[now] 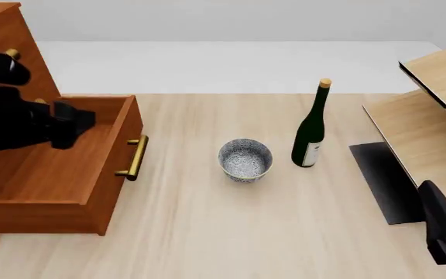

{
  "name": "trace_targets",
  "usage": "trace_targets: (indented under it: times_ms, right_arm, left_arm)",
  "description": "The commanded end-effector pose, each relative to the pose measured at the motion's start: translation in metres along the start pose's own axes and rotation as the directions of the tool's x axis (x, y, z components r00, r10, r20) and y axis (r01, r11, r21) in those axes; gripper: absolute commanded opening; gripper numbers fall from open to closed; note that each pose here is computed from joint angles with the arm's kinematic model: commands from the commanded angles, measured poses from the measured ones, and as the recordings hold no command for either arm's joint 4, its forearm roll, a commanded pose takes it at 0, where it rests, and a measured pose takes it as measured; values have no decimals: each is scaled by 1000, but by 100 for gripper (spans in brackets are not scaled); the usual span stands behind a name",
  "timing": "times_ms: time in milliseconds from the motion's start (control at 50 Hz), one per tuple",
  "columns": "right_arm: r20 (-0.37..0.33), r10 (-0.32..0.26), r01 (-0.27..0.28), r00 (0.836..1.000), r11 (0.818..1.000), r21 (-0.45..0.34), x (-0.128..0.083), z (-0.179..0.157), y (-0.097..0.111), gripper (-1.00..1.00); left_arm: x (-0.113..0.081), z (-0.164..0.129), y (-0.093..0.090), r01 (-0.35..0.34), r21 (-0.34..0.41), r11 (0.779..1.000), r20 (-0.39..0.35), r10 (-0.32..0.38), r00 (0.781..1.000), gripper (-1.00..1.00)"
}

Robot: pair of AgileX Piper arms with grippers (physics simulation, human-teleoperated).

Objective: Put the wine bottle in the bottom drawer of the cabinet.

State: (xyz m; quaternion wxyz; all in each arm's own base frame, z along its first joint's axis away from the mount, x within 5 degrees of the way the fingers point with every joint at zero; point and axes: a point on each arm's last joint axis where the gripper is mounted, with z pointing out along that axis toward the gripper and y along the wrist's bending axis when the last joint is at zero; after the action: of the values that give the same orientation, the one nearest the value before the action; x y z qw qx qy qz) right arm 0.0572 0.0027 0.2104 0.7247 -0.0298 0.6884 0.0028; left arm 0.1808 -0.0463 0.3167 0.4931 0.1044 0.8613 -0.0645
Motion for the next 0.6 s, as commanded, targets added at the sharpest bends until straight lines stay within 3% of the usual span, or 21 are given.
trace_targets:
  times_ms: [20, 600]
  right_arm:
    - [-1, -3, 3, 1000, 1000, -4, 0, 0, 0, 100]
    - [-10, -10, 10, 1000, 1000, -6, 1, 0, 0, 100]
  left_arm:
    - [6, 12, -1, 20, 3, 1000, -19, -20, 1000, 100]
    - [37, 51, -1, 52, -1, 999, -87, -52, 995, 100]
